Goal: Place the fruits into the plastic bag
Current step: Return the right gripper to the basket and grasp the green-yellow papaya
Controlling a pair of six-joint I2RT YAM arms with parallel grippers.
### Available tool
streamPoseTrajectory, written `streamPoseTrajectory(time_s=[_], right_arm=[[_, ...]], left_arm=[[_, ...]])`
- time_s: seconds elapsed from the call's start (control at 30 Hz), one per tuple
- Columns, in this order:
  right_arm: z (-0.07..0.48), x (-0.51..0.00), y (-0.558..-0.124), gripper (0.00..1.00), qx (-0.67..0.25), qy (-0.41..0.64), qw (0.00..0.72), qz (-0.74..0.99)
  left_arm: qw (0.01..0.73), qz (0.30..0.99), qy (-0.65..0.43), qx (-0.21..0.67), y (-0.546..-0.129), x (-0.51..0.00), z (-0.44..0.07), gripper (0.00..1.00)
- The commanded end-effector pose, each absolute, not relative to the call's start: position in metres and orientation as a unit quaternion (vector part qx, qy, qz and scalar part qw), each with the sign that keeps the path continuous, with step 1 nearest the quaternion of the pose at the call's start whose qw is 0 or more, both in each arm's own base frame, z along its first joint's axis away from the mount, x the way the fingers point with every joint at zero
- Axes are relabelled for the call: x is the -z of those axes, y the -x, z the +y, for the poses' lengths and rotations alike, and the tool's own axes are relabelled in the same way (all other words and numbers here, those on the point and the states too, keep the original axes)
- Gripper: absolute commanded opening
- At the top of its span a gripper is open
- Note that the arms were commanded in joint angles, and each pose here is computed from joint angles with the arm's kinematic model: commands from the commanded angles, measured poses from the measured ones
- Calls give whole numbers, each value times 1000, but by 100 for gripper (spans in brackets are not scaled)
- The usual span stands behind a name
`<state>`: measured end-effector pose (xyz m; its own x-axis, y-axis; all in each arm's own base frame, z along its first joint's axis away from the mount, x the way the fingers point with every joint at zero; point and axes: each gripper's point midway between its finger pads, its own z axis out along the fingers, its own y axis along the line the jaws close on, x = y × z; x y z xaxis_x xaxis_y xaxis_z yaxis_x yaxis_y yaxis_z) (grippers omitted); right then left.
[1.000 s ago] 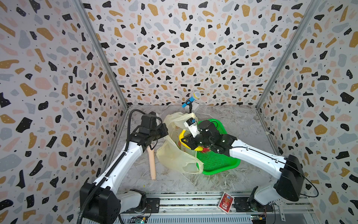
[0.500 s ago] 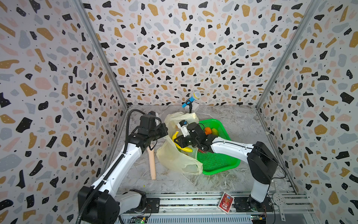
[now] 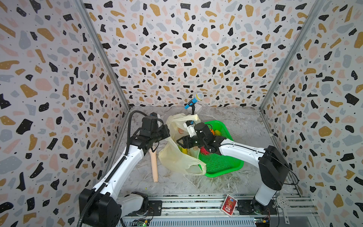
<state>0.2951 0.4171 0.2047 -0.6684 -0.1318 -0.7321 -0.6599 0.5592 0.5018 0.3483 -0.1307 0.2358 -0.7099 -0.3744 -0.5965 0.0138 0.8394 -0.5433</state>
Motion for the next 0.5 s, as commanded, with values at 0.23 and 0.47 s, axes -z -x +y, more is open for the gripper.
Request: streamPoseTrajectory(time_s=[0.23,0.47], right_arm=[[364,-254,-236,65,-416,320,366,768],[297,-253,-245,65,-397,246,400,789]], left_arm=[[377,884,105,255,-354,-235,-127,0],[374,887,107,249,-356,-230,-126,0]])
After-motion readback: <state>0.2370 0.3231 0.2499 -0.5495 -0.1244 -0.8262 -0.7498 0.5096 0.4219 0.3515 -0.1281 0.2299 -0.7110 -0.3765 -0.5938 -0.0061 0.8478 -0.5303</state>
